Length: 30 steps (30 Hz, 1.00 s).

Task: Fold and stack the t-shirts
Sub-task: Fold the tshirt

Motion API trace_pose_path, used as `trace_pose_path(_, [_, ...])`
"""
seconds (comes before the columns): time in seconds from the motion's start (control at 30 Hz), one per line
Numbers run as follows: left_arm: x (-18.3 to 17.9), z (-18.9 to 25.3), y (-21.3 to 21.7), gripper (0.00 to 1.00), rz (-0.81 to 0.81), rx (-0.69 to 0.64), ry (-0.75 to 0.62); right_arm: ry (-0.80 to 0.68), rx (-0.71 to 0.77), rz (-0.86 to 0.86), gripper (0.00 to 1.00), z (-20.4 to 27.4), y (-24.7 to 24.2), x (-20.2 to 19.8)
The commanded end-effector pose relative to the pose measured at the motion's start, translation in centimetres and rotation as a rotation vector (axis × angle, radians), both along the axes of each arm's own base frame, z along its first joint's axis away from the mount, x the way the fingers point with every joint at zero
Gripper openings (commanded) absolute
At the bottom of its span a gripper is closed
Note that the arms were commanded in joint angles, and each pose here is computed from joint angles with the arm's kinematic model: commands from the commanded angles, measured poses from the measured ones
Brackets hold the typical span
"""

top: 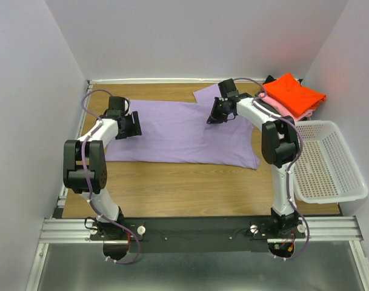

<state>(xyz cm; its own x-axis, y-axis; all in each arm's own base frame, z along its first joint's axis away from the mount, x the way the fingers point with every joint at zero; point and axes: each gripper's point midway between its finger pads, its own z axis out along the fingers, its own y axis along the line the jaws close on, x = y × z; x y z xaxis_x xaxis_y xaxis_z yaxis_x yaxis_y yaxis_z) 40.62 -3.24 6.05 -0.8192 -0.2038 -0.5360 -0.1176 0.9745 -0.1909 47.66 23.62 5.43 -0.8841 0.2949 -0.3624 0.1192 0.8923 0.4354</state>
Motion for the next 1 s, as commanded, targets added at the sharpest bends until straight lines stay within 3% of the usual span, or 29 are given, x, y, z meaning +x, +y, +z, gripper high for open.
trace_pose_path(0.0, [-0.1, -0.8, -0.5, 0.75, -0.033, -0.007, 0.016, 0.024, 0.018, 0.025, 0.29, -0.9, 1.3, 0.4])
trace_pose_path(0.13, [-0.1, -0.9, -0.5, 0.75, -0.034, -0.007, 0.019, -0.008, 0.053, 0.057, 0.47, 0.4, 2.3, 1.3])
trace_pose_path(0.43, [0.1, -1.2, -0.2, 0.75, -0.025, 0.007, 0.019, -0.158, 0.003, 0.004, 0.65, 6.8, 0.4, 2.1])
trace_pose_path(0.5, [0.0, -1.5, -0.2, 0.75, -0.019, 0.008, 0.024, -0.158, -0.007, -0.003, 0.66, 7.3, -0.2, 1.0])
trace_pose_path(0.77, [-0.7, -3.7, -0.4, 0.75, -0.008, -0.01, 0.067, 0.018, -0.141, -0.03, 0.66, 0.7, -4.4, -6.2])
trace_pose_path(0.97, [-2.1, -5.3, -0.5, 0.75, -0.015, -0.013, 0.107, 0.053, -0.224, -0.038, 0.66, -1.4, -6.4, -8.3])
